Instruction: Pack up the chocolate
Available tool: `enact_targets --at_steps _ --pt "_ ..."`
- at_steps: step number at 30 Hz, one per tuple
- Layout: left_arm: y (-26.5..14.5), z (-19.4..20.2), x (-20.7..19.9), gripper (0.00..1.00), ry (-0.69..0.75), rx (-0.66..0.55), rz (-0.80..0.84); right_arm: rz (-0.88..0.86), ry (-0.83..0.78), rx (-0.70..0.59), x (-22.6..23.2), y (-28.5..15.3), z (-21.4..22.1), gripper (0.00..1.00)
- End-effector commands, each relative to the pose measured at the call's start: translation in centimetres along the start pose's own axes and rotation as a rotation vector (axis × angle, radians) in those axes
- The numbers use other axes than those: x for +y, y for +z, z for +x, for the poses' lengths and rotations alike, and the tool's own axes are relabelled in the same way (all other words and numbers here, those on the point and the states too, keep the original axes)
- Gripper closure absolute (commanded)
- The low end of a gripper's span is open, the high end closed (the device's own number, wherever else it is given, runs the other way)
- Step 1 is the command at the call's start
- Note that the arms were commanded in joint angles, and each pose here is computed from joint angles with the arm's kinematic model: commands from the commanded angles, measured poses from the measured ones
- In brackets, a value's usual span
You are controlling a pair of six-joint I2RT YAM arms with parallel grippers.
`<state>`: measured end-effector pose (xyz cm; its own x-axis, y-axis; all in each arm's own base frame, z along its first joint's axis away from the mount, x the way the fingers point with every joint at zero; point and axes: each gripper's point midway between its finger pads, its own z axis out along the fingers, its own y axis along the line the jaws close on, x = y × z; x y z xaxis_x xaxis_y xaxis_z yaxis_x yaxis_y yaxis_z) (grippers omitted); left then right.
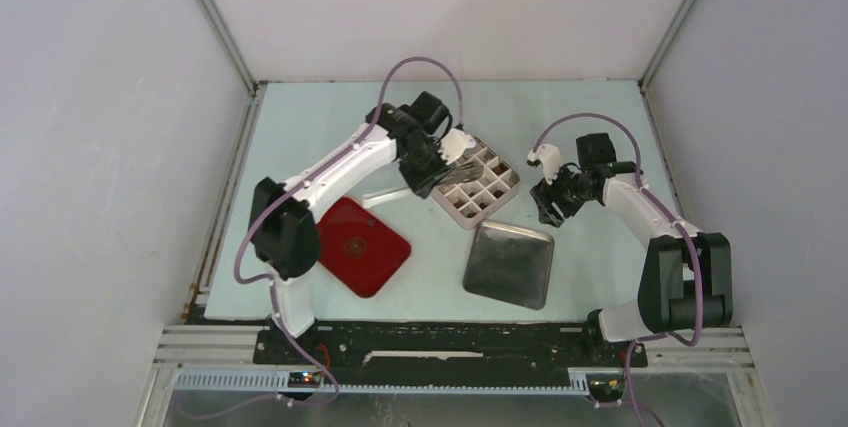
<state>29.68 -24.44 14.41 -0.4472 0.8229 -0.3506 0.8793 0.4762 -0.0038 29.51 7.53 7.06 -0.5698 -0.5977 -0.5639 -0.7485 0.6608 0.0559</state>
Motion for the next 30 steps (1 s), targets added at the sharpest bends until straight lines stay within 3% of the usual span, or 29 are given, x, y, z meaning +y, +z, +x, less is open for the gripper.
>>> enact_targets --at_steps 1,12,23,30 --pt "-0.5 -6.1 -0.3 0.89 0.018 -0.138 0.019 0.045 -0.011 -0.048 -1.1 -1.0 -1.5 0.34" --pt "2.9 -10.9 -0.9 0.86 0.036 -0.160 0.034 0.083 0.016 -0.045 -2.1 -1.3 -1.1 0.34" --pt "5.2 -11.0 -1.3 0.64 0.043 -0.110 0.035 0.074 0.015 -0.041 -2.0 -1.2 -1.0 0.34" --pt "4.5 -11.2 -1.6 0.60 0.051 -0.121 0.032 0.066 0.014 -0.041 -1.9 -1.1 -1.0 0.34"
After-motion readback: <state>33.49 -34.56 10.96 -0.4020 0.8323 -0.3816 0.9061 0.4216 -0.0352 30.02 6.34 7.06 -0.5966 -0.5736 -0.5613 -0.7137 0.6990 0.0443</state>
